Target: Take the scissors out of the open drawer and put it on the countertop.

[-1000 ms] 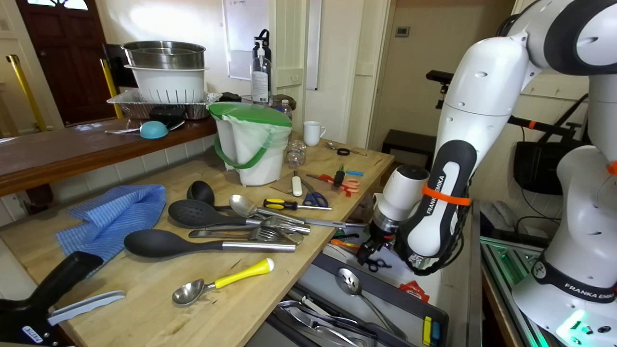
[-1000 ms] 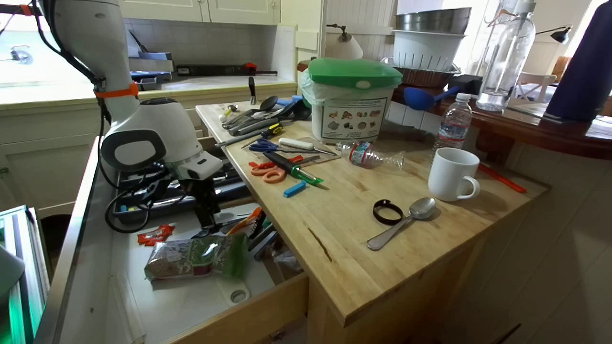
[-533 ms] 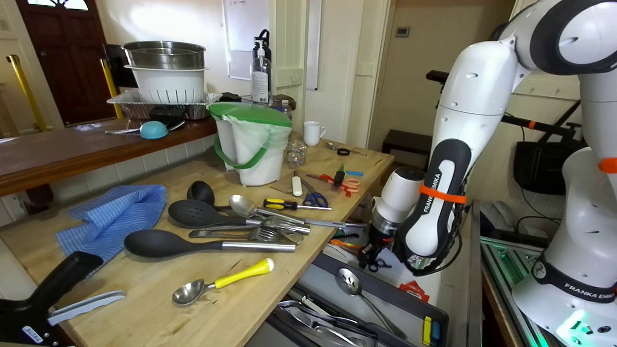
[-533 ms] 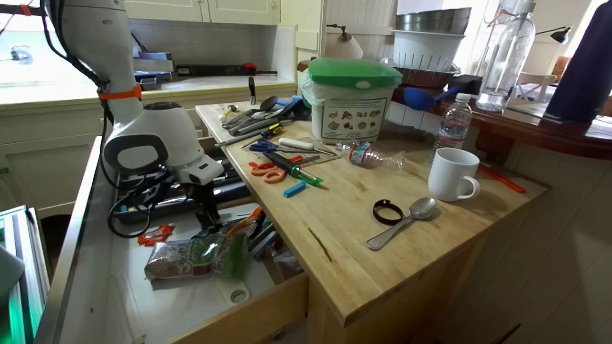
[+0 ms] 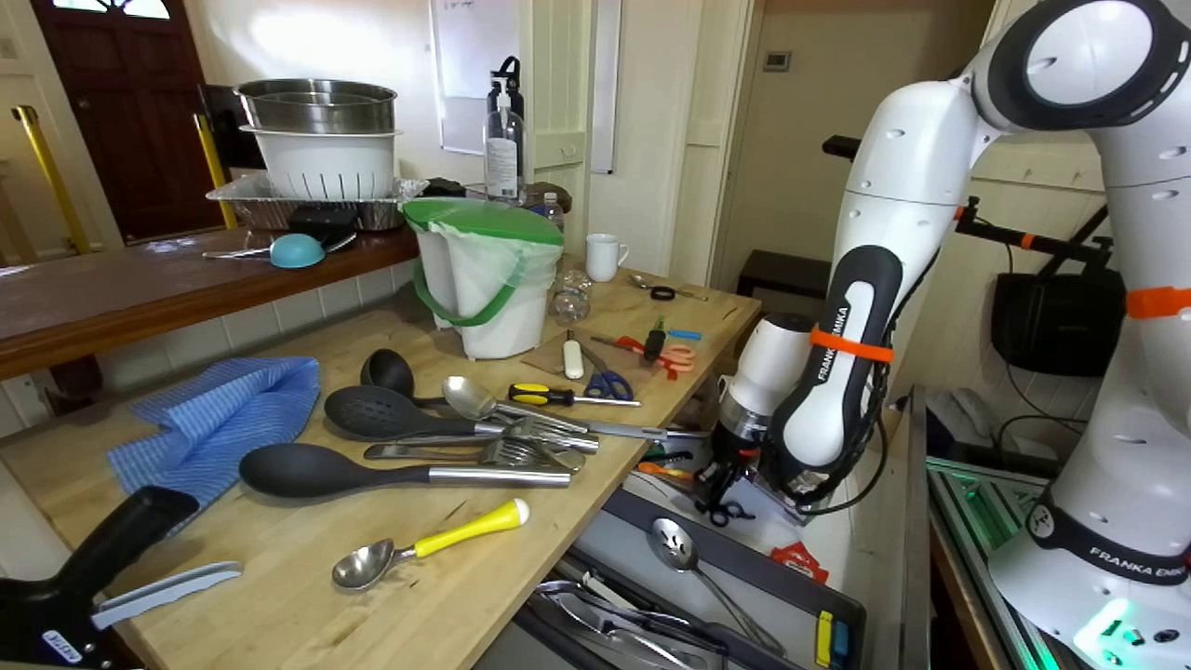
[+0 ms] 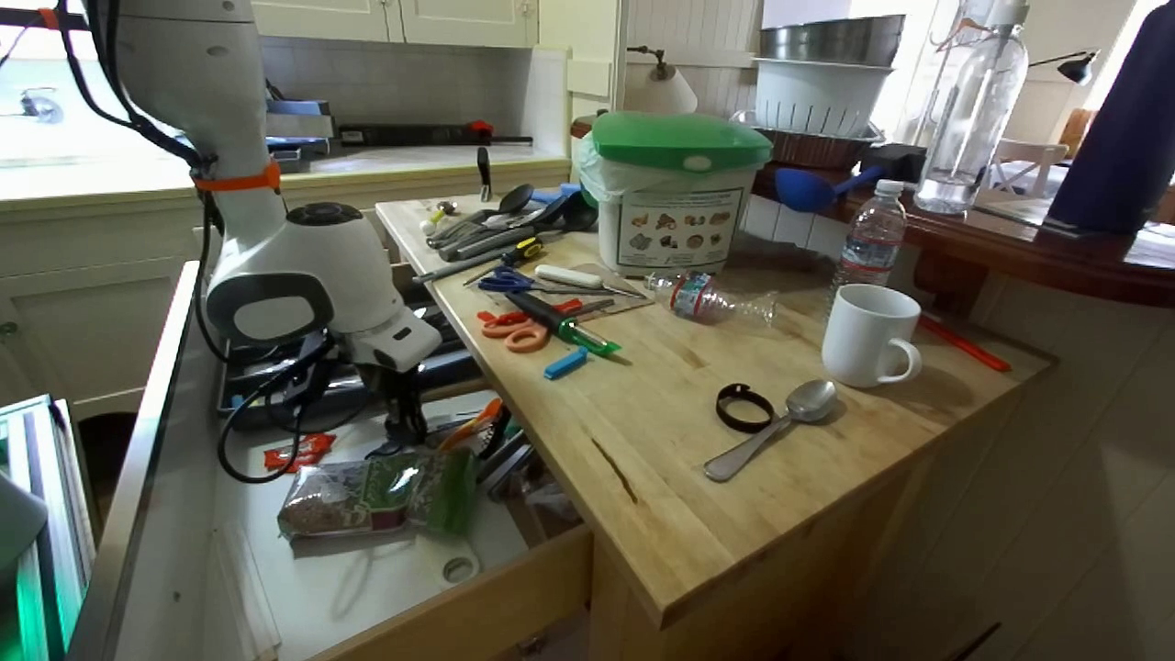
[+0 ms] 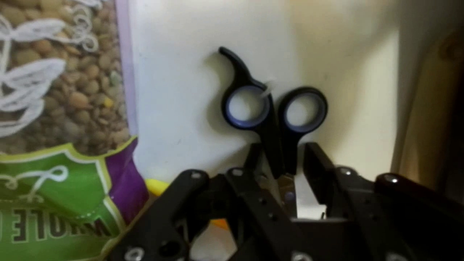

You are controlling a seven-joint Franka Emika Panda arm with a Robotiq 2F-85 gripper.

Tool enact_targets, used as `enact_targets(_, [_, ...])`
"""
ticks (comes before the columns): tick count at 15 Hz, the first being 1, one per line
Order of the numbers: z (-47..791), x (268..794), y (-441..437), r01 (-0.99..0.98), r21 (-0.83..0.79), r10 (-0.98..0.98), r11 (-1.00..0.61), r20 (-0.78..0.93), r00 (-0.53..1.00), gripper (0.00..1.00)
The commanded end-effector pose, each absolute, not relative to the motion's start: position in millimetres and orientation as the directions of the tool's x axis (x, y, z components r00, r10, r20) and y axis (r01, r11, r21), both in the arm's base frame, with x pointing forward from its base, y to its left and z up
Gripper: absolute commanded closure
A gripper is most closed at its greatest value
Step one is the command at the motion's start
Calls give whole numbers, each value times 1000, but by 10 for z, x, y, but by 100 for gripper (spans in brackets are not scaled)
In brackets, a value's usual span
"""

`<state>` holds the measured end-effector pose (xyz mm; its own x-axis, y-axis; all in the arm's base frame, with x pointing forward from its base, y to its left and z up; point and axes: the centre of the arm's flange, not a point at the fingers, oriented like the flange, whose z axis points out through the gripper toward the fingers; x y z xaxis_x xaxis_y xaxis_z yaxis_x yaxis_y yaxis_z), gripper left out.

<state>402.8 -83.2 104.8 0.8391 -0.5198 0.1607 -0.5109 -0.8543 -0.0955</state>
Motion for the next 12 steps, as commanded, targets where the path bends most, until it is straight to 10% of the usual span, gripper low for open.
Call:
enact_targets(1, [949,4032,-927,-496,-113,-508,-861,129,852,95])
enact_targets(12, [1682,3401,-440,-261,-59,-266,-964,107,958,94])
